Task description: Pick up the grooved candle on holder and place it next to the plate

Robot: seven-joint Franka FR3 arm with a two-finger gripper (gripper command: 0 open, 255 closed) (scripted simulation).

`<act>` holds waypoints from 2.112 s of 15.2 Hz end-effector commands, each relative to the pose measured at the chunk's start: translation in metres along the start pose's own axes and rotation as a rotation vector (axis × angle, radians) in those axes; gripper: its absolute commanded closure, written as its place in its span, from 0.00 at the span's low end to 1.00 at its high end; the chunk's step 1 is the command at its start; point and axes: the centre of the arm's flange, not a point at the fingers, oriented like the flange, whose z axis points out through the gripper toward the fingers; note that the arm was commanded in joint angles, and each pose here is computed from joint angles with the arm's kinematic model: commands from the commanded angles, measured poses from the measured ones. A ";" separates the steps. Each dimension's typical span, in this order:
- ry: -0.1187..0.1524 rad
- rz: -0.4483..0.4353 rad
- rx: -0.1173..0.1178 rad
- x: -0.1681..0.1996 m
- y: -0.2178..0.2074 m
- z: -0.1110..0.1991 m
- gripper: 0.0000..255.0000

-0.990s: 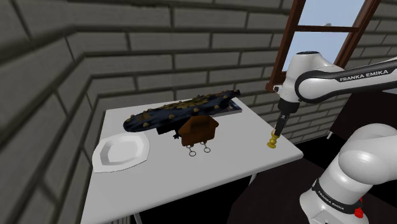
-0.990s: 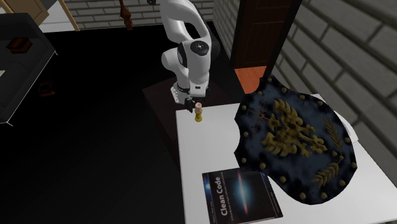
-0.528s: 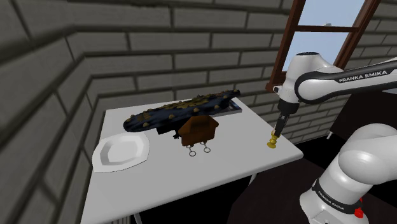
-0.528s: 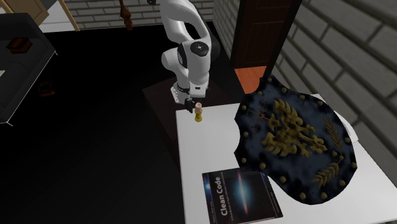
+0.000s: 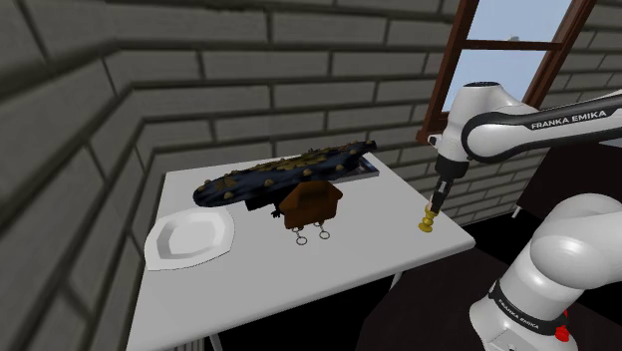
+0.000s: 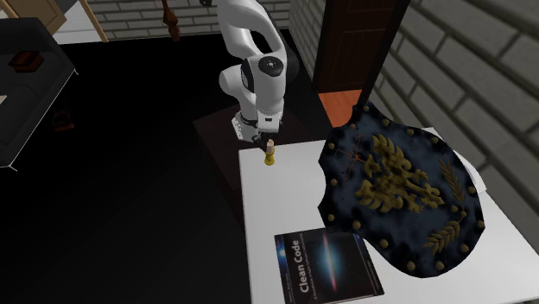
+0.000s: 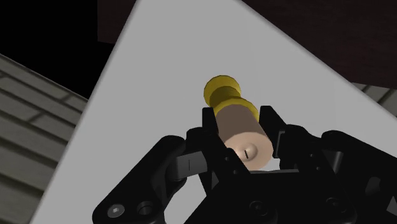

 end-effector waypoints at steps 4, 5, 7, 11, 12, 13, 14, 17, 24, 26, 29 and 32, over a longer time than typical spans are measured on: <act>0.000 0.000 0.000 0.000 0.000 -0.005 1.00; 0.000 0.000 0.000 0.000 0.000 -0.010 1.00; 0.000 0.000 0.000 -0.001 0.000 -0.021 1.00; 0.000 0.000 0.000 -0.001 0.001 -0.042 1.00; 0.000 0.000 0.000 -0.001 0.001 -0.047 1.00; 0.000 0.000 0.000 -0.001 0.001 -0.053 1.00; 0.000 0.000 0.000 -0.002 0.001 -0.058 1.00; 0.000 0.000 0.000 -0.002 0.001 -0.074 1.00; 0.000 0.000 0.000 -0.003 0.001 -0.111 1.00; 0.000 0.000 0.000 -0.003 0.001 -0.121 1.00; 0.000 0.000 0.000 -0.004 0.002 -0.137 1.00; 0.000 0.000 0.000 -0.004 0.002 -0.153 1.00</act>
